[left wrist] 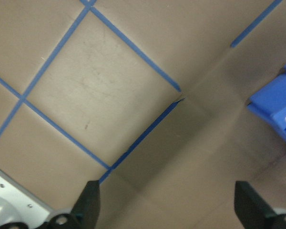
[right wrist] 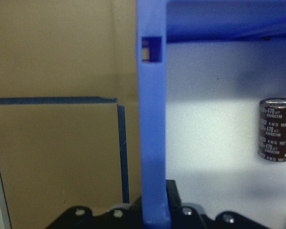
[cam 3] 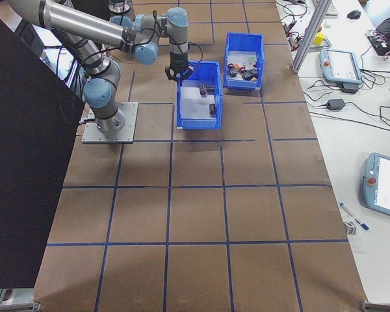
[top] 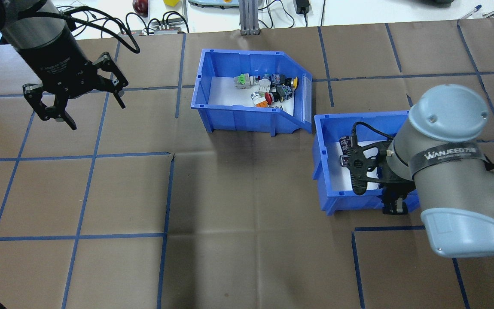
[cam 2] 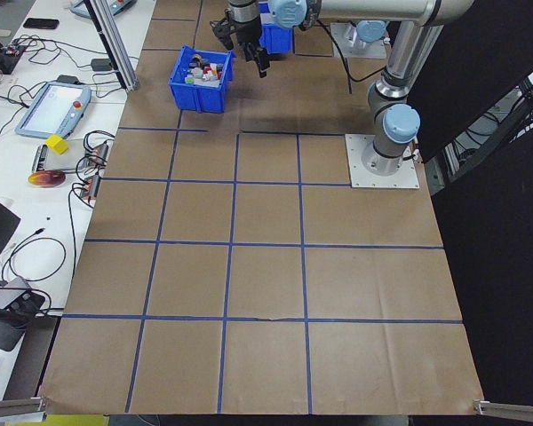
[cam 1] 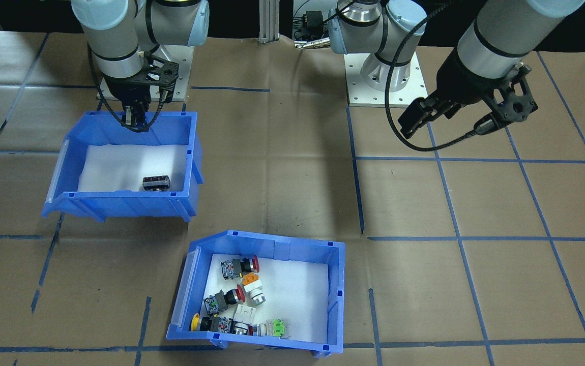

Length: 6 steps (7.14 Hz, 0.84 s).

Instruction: Place button box in front

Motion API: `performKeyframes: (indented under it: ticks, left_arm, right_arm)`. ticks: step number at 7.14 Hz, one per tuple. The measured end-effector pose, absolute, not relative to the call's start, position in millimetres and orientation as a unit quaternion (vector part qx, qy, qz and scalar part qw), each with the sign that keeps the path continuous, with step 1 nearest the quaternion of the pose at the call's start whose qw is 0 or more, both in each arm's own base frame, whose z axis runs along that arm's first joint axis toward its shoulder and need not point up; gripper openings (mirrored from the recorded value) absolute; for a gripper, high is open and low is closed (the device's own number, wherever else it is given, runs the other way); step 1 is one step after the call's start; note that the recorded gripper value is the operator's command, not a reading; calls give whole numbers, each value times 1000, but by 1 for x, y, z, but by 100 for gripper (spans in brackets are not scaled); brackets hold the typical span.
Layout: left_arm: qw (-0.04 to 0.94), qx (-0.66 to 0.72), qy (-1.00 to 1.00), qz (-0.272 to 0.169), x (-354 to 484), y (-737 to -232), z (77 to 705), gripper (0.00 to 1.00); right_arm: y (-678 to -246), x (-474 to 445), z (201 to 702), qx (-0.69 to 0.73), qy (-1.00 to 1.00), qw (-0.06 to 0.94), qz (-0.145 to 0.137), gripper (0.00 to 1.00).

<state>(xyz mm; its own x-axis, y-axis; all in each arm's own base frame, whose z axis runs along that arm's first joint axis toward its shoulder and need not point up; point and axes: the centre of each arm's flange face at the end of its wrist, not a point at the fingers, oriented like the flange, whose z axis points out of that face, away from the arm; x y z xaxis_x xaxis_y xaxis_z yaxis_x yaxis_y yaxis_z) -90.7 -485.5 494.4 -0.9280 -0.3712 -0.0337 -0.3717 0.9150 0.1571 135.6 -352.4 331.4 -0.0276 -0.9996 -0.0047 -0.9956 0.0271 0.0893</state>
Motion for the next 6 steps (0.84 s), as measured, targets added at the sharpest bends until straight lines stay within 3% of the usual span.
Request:
performKeyframes:
  ticks: [3,6]
  left_arm:
    - [-18,5,997,76,-99,-400,489,99]
    - [-15,40,997,58,-103,-381,476,99]
  right_arm:
    - [-325,219,321,701,-712,44,-16,7]
    - [-306,292,297,704,-708,56,7,7]
